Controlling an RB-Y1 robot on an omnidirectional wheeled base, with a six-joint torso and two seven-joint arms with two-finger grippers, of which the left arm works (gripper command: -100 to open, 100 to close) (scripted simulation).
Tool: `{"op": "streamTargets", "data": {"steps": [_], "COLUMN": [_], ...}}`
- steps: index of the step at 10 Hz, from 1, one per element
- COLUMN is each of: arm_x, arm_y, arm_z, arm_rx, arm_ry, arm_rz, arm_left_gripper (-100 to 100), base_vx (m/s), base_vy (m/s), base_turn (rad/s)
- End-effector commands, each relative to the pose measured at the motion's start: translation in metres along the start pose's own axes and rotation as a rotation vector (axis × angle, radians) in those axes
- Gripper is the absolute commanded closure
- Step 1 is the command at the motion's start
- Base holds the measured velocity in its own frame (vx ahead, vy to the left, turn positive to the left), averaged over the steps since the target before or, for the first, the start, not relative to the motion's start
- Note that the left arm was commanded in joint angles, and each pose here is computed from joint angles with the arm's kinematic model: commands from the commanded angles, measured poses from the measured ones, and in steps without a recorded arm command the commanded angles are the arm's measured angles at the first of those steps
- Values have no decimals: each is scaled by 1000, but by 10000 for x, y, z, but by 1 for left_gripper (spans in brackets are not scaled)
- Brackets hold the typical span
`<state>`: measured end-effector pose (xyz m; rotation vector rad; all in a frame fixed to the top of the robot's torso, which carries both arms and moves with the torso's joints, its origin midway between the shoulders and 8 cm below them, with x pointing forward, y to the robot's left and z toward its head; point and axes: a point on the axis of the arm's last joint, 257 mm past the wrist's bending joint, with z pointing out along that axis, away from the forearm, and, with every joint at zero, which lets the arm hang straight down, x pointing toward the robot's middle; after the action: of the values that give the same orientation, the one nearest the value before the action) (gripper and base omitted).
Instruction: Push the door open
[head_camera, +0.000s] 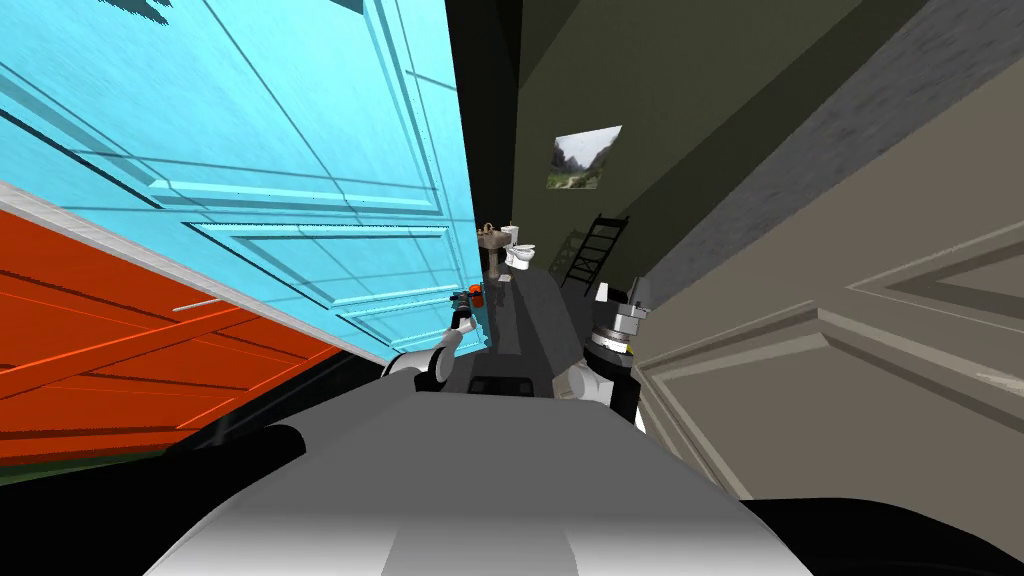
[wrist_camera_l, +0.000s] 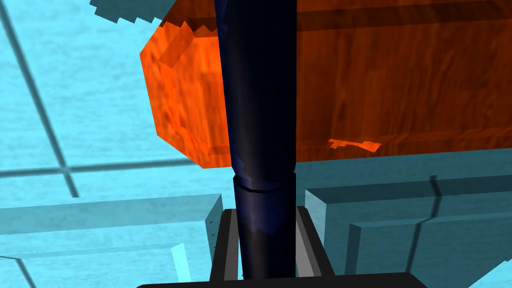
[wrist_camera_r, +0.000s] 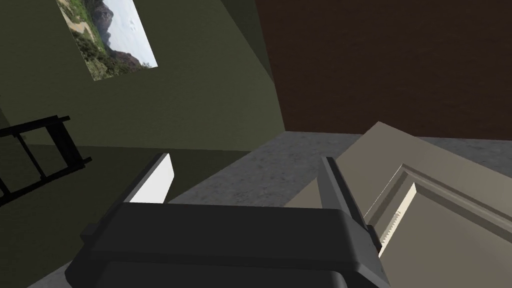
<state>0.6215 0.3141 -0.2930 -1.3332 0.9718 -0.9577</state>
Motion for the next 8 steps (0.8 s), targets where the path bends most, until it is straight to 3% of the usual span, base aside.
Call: {"op": "streamTargets", "data": {"steps": [1,4,8], "arm_x": [-102,-8,236], "arm_y": [-61,-54,-32], "arm_z": [34,11,-59], "arm_rx": [15,13,3], "arm_ry": [-25,-23,-14], "arm_rz": [7,4,-5], "arm_left_gripper": [100,100,100], "base_vx": [155,103,153], "base_vy": [-39,-17,-60], "base_turn": [136,97,176]}}
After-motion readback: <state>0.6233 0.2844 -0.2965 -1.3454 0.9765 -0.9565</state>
